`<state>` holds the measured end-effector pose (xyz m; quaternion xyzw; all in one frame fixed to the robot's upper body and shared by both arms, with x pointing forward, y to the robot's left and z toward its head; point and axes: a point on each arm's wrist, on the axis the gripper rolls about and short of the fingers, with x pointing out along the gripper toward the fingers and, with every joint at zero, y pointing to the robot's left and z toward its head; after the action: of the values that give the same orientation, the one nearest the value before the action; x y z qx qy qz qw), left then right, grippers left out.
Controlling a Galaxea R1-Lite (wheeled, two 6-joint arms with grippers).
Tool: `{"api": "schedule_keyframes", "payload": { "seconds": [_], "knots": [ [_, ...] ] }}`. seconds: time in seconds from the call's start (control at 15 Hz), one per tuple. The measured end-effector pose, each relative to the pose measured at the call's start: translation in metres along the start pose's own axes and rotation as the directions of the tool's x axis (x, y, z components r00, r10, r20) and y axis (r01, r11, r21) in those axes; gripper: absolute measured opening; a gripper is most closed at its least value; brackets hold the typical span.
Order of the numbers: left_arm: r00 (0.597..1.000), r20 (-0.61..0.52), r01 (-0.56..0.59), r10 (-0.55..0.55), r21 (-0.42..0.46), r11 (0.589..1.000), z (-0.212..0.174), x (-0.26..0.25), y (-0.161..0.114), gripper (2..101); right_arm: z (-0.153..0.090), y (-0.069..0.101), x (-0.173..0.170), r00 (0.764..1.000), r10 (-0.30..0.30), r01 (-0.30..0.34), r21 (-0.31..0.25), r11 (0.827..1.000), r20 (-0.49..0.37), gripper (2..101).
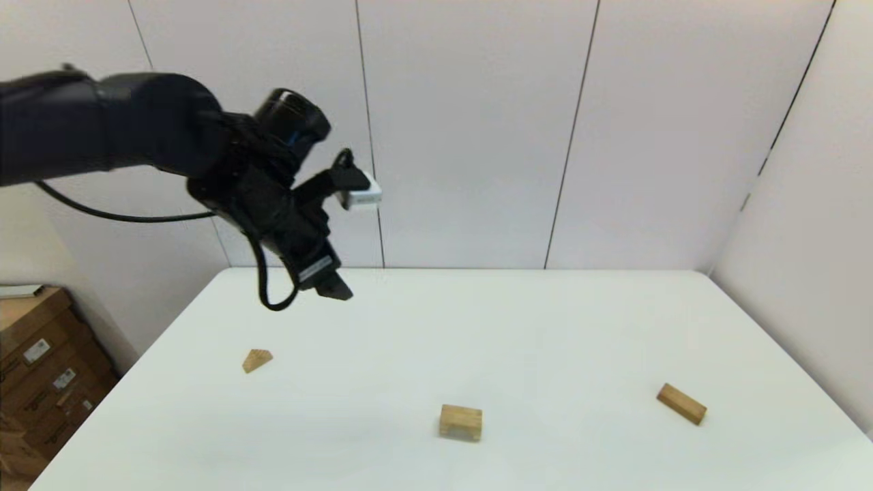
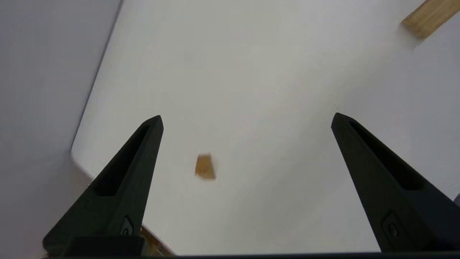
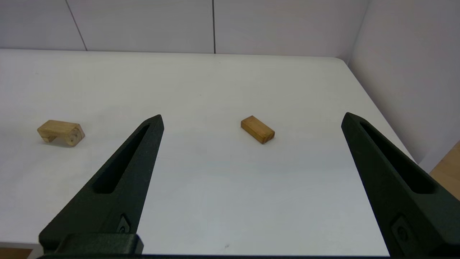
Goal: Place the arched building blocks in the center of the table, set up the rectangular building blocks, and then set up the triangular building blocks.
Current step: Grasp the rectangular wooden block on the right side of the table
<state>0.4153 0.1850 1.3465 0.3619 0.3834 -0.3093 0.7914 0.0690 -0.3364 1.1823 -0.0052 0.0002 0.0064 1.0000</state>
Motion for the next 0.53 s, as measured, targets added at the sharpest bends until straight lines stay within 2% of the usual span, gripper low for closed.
{"api": "schedule_keyframes", "payload": {
  "seconds": [0.13, 0.27, 0.4, 0.53],
  "knots": [
    [0.998, 0.012, -0.068, 0.069, -0.091, 0.994, -0.03, -0.042, 0.012, 95.4, 0.0, 0.0, 0.0, 1.0, 0.0, 0.0, 0.0, 1.0, 0.0, 98.0],
    [0.99, 0.022, -0.133, 0.139, -0.188, 0.973, -0.062, -0.086, 0.011, 95.9, 0.0, 0.0, 0.0, 1.0, 0.0, 0.0, 0.0, 1.0, 0.0, 98.0],
    [0.977, 0.044, -0.189, 0.209, -0.27, 0.944, -0.095, -0.13, -0.008, 96.3, 0.0, 0.0, 0.0, 1.0, 0.0, 0.0, 0.0, 1.0, 0.0, 98.0],
    [0.954, 0.079, -0.249, 0.291, -0.34, 0.907, -0.132, -0.171, -0.039, 96.7, 0.0, 0.0, 0.0, 1.0, 0.001, -0.001, 0.0, 1.0, 0.0, 98.0]
  ]
}}
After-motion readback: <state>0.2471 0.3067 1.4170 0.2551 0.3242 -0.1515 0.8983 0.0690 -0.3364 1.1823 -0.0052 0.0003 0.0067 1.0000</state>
